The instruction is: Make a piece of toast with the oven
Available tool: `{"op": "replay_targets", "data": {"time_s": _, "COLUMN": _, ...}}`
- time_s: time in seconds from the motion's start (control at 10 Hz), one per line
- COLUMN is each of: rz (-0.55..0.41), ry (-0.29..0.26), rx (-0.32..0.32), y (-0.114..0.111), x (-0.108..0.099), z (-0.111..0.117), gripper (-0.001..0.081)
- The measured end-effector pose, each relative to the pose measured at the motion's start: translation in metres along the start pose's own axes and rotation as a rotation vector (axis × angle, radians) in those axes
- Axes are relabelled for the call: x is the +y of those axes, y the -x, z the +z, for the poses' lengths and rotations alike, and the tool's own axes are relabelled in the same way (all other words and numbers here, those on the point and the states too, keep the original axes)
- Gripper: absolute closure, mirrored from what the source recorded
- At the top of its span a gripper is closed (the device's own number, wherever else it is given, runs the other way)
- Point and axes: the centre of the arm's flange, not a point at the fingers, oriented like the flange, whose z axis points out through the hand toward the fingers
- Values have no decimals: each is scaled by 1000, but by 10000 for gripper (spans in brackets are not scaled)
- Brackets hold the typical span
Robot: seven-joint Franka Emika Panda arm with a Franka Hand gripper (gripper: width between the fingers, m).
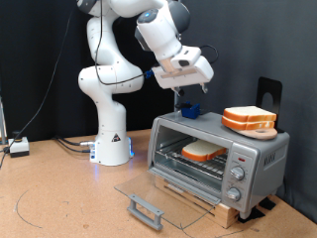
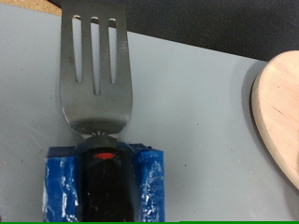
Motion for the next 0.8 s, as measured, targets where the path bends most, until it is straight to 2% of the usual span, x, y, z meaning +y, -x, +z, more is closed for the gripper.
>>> {"op": "replay_targets", "data": {"time_s": 0.1, "rz": 0, "ry": -2, "rx": -4, "y": 0, "x": 0, "z": 2, "gripper": -3}}
{"op": "replay_targets", "data": {"time_s": 0.3, "rz": -4, "ry": 64, "rx": 4, "y": 5, "x": 10, "z": -4, "gripper": -3}}
{"op": "replay_targets", "data": {"time_s": 0.5, "rz": 34, "ry": 121, "rx": 14, "y": 25, "x": 28, "z": -20, "gripper": -3}}
{"op": "replay_targets", "data": {"time_s": 0.8, "rz": 111, "ry": 153, "rx": -47, "y": 64, "x": 49, "z": -39, "gripper": -3}}
